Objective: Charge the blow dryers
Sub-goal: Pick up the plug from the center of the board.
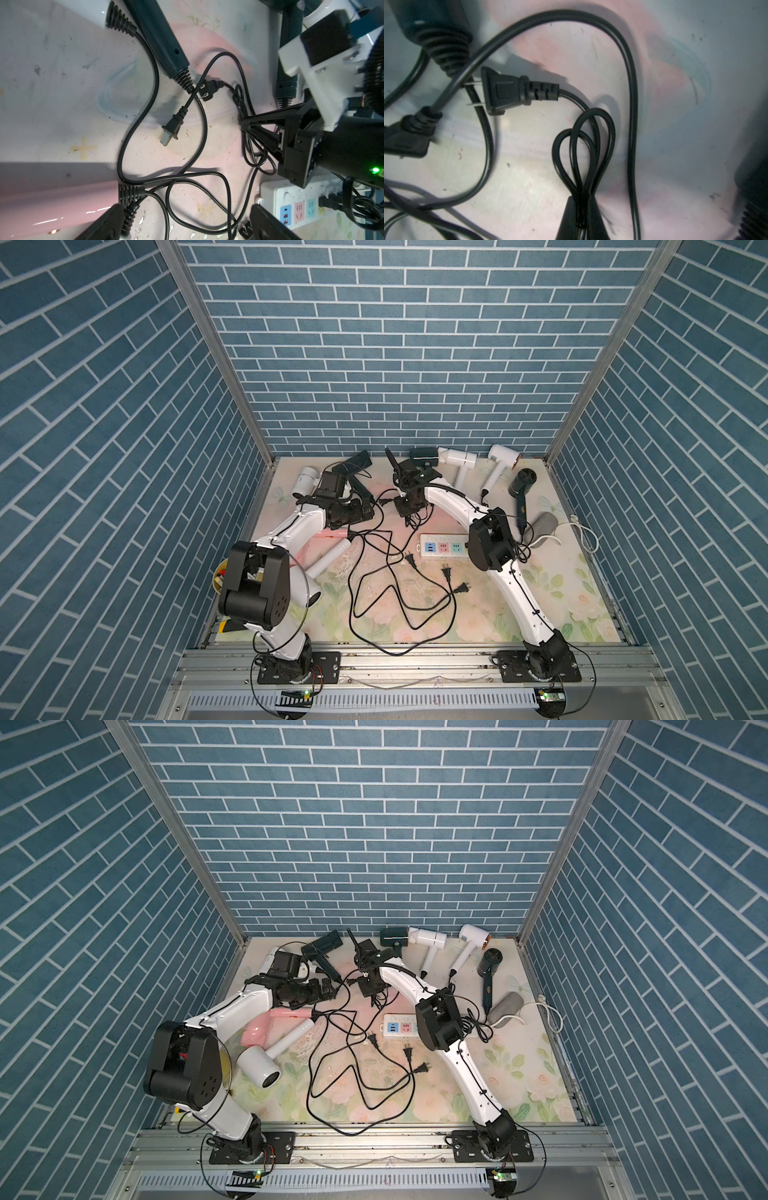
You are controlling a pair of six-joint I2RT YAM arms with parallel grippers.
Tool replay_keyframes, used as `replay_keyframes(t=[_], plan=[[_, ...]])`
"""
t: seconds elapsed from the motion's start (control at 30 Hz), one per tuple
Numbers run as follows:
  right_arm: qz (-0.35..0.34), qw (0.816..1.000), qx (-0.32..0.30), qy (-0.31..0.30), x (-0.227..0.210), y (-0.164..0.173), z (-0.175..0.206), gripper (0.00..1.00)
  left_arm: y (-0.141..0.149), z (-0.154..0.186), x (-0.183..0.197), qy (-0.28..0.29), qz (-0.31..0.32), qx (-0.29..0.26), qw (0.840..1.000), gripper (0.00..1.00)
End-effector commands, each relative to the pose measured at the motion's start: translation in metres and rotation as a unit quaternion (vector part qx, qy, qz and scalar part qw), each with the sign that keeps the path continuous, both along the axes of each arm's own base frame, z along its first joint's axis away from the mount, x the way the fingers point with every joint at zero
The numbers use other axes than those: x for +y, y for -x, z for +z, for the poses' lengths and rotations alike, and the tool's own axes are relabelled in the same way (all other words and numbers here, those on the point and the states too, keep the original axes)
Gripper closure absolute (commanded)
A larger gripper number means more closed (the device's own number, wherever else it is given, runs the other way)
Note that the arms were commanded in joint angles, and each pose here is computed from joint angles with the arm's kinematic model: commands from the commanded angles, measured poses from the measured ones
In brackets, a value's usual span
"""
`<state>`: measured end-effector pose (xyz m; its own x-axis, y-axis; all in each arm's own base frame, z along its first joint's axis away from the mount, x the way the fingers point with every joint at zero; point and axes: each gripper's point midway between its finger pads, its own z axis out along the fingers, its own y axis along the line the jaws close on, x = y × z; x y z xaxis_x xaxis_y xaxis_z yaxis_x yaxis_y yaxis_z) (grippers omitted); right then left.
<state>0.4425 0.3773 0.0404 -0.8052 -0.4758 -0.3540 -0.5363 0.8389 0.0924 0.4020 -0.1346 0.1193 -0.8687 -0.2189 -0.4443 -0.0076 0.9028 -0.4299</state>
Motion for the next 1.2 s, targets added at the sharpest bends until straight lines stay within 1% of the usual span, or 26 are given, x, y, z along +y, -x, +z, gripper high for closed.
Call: replay_keyframes(t=[0.0, 0.13, 0.2, 0.3, 0.4, 0.47, 0.53, 0.63, 0.73, 0.87, 1.07, 1.17], plan=[[0.038, 0.997, -0.053, -0.032, 0.001, 0.004, 0.069, 1.0, -0.001, 0.02, 0.0, 0.003, -0.012, -0.038, 0.999, 0.01], [0.071, 0.991, -0.093, -0.06, -0.005, 0.016, 0.114, 1.0, -0.001, 0.039, 0.001, 0.004, -0.018, -0.074, 0.997, 0.01], [0.098, 0.986, -0.104, -0.086, -0.004, 0.03, 0.138, 1.0, -0.002, 0.047, -0.002, 0.011, -0.026, -0.094, 0.995, 0.01], [0.119, 0.982, -0.116, -0.088, -0.014, 0.041, 0.156, 1.0, -0.003, 0.057, -0.007, 0.024, -0.04, -0.117, 0.992, 0.01], [0.139, 0.978, -0.122, -0.092, -0.023, 0.05, 0.164, 1.0, -0.006, 0.062, -0.015, 0.039, -0.055, -0.13, 0.989, 0.02], [0.147, 0.976, -0.12, -0.11, -0.03, 0.053, 0.17, 1.0, -0.009, 0.065, -0.022, 0.056, -0.071, -0.139, 0.986, 0.04], [0.155, 0.971, -0.112, -0.143, -0.034, 0.058, 0.176, 1.0, -0.011, 0.066, -0.032, 0.079, -0.09, -0.148, 0.982, 0.04], [0.172, 0.958, -0.101, -0.204, -0.036, 0.067, 0.186, 1.0, -0.015, 0.069, -0.047, 0.115, -0.121, -0.168, 0.972, 0.05], [0.174, 0.951, -0.088, -0.241, -0.041, 0.069, 0.189, 1.0, -0.022, 0.066, -0.06, 0.148, -0.143, -0.177, 0.963, 0.07], [0.165, 0.947, -0.068, -0.265, -0.045, 0.065, 0.183, 1.0, -0.032, 0.056, -0.073, 0.182, -0.165, -0.179, 0.953, 0.11], [0.163, 0.943, -0.052, -0.286, -0.047, 0.065, 0.176, 1.0, -0.043, 0.04, -0.089, 0.216, -0.191, -0.176, 0.941, 0.15], [0.165, 0.938, -0.044, -0.302, -0.047, 0.066, 0.176, 1.0, -0.048, 0.034, -0.098, 0.223, -0.204, -0.176, 0.937, 0.16]])
